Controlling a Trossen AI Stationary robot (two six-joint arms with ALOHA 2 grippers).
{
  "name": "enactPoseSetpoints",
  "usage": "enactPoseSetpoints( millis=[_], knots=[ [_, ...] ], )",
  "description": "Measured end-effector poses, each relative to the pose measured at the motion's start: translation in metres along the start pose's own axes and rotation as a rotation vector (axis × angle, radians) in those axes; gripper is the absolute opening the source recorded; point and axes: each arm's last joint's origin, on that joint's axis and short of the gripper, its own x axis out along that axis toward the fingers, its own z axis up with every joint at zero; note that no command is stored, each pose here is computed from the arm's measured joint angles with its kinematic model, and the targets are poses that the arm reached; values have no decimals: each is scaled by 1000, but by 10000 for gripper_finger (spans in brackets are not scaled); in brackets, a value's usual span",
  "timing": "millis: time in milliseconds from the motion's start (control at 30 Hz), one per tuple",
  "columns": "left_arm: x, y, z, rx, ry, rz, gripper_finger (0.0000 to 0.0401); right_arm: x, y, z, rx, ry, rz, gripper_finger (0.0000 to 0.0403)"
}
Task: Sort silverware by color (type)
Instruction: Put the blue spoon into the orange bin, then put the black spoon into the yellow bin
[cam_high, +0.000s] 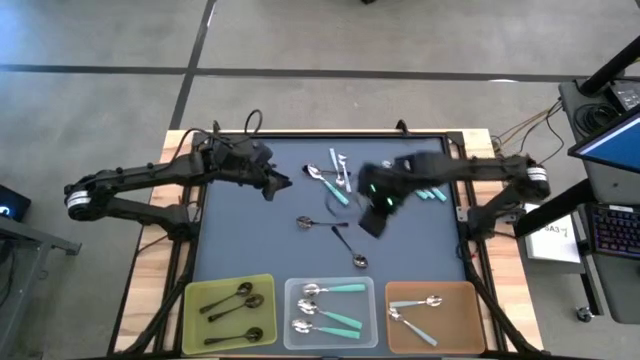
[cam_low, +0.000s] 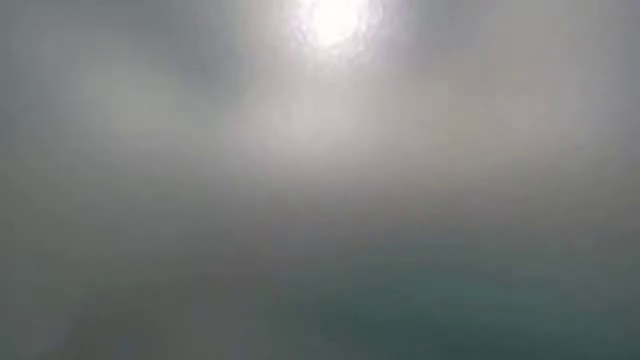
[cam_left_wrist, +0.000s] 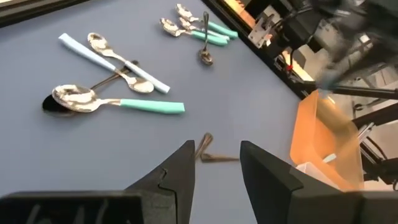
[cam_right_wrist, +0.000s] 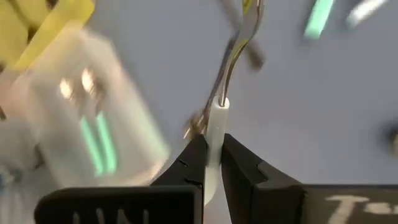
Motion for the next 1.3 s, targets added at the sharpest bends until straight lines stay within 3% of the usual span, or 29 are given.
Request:
enactPoseSetpoints(
  millis=[200,367,600,733,833,967,1133,1300],
  knots=[
    [1,1,-1,-5,12,8,110,-6,57,-61,-22,95,73,19],
    [1,1,-3,-15,37,-5,110,7,88,-113,-20,218,58,19],
    [1,0,-4,-21,44,-10,110,48,93,-176,21,356,-71,19],
    [1,-1,-4,-20,56,-28,110,73,88,-204,58,417,-55,19],
    [1,-1,-4,-33,57,-29,110,87,84,-215,107,419,-40,28],
    [1,-1,-6,-38,69,-28,110,95,80,-217,147,413,-27,79],
    [1,1,-12,31,150,-38,110,95,76,-216,100,419,-48,137],
    [9,-1,-18,104,209,-70,110,89,75,-204,23,403,-52,158]
  ],
)
